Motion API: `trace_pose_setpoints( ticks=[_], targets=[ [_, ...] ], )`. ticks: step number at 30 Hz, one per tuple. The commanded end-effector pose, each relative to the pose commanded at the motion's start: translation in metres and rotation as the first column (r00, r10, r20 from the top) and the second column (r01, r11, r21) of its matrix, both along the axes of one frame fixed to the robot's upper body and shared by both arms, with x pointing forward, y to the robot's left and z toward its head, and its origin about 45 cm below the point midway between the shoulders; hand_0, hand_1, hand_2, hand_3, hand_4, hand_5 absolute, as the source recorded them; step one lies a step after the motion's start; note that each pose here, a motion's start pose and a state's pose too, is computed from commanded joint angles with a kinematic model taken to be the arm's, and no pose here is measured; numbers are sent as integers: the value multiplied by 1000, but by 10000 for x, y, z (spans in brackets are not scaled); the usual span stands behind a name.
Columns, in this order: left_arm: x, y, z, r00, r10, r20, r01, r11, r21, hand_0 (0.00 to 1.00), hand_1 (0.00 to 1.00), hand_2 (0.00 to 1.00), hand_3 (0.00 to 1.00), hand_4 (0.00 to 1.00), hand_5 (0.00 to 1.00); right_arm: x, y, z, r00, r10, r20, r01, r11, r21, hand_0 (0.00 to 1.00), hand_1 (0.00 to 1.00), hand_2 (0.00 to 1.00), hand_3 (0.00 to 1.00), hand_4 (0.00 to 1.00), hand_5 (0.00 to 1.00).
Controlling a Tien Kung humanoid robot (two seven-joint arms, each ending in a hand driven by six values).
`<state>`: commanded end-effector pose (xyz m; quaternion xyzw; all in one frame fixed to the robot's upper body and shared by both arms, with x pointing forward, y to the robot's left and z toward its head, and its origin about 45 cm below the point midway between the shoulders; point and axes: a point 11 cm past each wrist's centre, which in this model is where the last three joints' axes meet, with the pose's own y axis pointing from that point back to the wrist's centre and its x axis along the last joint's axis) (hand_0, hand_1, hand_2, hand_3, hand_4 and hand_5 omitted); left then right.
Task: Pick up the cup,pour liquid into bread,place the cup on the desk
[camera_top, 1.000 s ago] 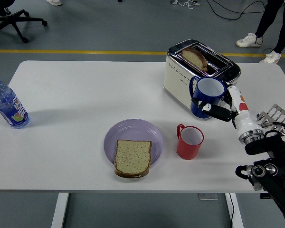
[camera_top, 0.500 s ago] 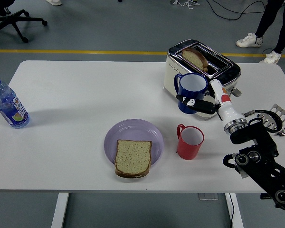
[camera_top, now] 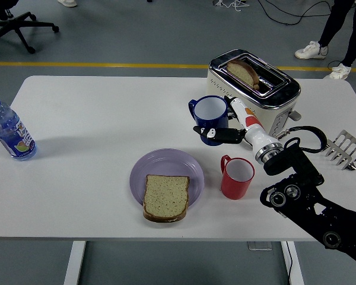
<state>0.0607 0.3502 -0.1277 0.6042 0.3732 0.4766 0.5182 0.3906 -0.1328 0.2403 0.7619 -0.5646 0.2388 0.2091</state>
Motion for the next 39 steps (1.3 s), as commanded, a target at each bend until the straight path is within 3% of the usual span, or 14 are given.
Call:
trace_pose_setpoints(
  ticks=[2,3,12,19,27,30,39],
  targets=[
    [3,4,1,1000,1,1,-1,1000,0,681,748,770,663,419,998,-2,48,12,1000,20,15,-20,999,-35,190,2,245,470,833,2],
    [3,6,2,1000,2,1,-2,1000,1,681,748,770,665,420,998,-3,68,14,999,30,24,-29,998,-54,185,2,247,458,780,2],
    [-4,6,1,1000,2,-1,-2,1000,1,682,748,770,664,423,998,-17,150,-22,989,98,113,-66,962,-265,189,2,248,456,764,2],
    [-26,3,-3,1000,-1,-7,1,1000,1,682,749,771,664,422,998,-36,214,-45,966,186,178,-90,891,-446,189,2,248,454,760,2],
    [-34,3,-4,1000,-1,-9,1,1000,1,682,749,770,664,422,998,-26,257,16,947,244,209,-102,845,-525,200,2,257,456,740,2],
    [-43,5,-5,1000,-1,-11,1,1000,1,682,749,770,664,422,998,-22,293,49,926,298,232,-107,796,-595,200,2,257,456,740,2],
    [-44,-3,-6,1000,1,-11,-1,1000,-2,682,750,771,664,421,998,12,323,120,892,381,243,-108,702,-704,199,2,257,444,725,2]
  ],
)
